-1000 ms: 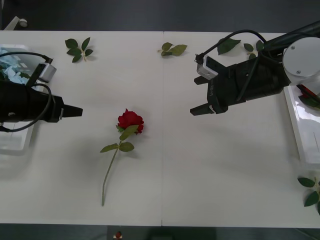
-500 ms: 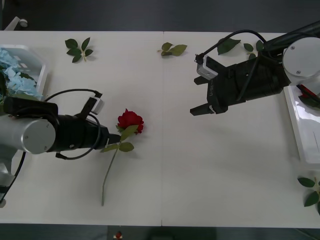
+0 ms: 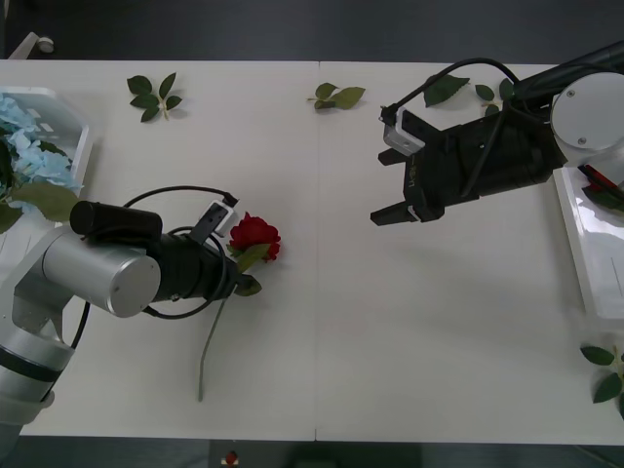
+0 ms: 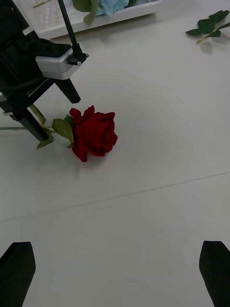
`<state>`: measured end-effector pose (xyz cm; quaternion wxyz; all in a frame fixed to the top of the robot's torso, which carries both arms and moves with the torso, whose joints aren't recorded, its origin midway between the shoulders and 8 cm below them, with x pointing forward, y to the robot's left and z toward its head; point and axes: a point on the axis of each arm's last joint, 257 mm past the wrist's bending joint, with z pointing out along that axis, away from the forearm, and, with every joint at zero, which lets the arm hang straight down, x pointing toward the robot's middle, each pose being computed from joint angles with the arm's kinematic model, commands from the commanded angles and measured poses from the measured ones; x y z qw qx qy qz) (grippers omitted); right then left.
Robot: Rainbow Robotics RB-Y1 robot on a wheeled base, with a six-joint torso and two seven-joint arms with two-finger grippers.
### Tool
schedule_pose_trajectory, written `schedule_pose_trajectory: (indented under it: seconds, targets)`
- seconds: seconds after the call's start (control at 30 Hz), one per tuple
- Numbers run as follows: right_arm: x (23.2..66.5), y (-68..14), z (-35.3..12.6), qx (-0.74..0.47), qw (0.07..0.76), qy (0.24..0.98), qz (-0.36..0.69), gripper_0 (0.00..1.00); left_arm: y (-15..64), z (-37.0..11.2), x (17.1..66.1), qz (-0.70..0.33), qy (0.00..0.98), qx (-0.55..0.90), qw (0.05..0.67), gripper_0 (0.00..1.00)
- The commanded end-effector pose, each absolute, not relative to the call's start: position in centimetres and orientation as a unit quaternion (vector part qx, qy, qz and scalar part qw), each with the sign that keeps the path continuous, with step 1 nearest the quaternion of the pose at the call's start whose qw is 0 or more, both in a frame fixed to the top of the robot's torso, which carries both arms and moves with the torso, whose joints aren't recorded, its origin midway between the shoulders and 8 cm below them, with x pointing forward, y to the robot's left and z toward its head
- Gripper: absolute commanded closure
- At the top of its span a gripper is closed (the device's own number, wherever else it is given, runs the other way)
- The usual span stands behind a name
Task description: Put the red flowers into the right box and the blue flowers into the left box
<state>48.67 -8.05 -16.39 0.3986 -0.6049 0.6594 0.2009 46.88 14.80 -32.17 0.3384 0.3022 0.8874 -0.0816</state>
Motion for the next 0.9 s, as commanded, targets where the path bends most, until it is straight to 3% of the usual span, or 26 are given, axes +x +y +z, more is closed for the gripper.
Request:
schedule_pose_trajectory:
  seconds: [0.03,0.37,0.63,0.7,0.8,0.9]
  targets:
    - [48.7,-7.2,-14.2,-0.631,0.413,0.630,0.186,0.00,13.6,-29.9,48.4,-0.080,0.876,0.305,0.365,0.00]
    - [48.7,-7.2,-14.2,-0.631,0.413,0.630,0.186,0.00,14.2,-30.3,49.2,-0.056,0.879,0.298,0.368,0.00]
    - [48.7,-7.2,-14.2,-0.631,0.413,0.630,0.186,0.00,13.7,-31.5,50.1,-0.066,0.878,0.288,0.376,0.07]
    - [48.7,-7.2,-14.2,-0.631,0.413,0.630,0.186,0.00,13.8,-31.5,50.1,-0.064,0.878,0.289,0.377,0.20]
    - [48.7,-7.2,-14.2,-0.631,0.413,0.630,0.186,0.00,13.8,-31.5,50.1,-0.064,0.878,0.289,0.377,0.81]
    - [48.7,-7.2,-14.2,-0.631,0.413,0.630,0.186,0.00,13.8,-31.6,50.1,-0.065,0.878,0.289,0.376,1.00]
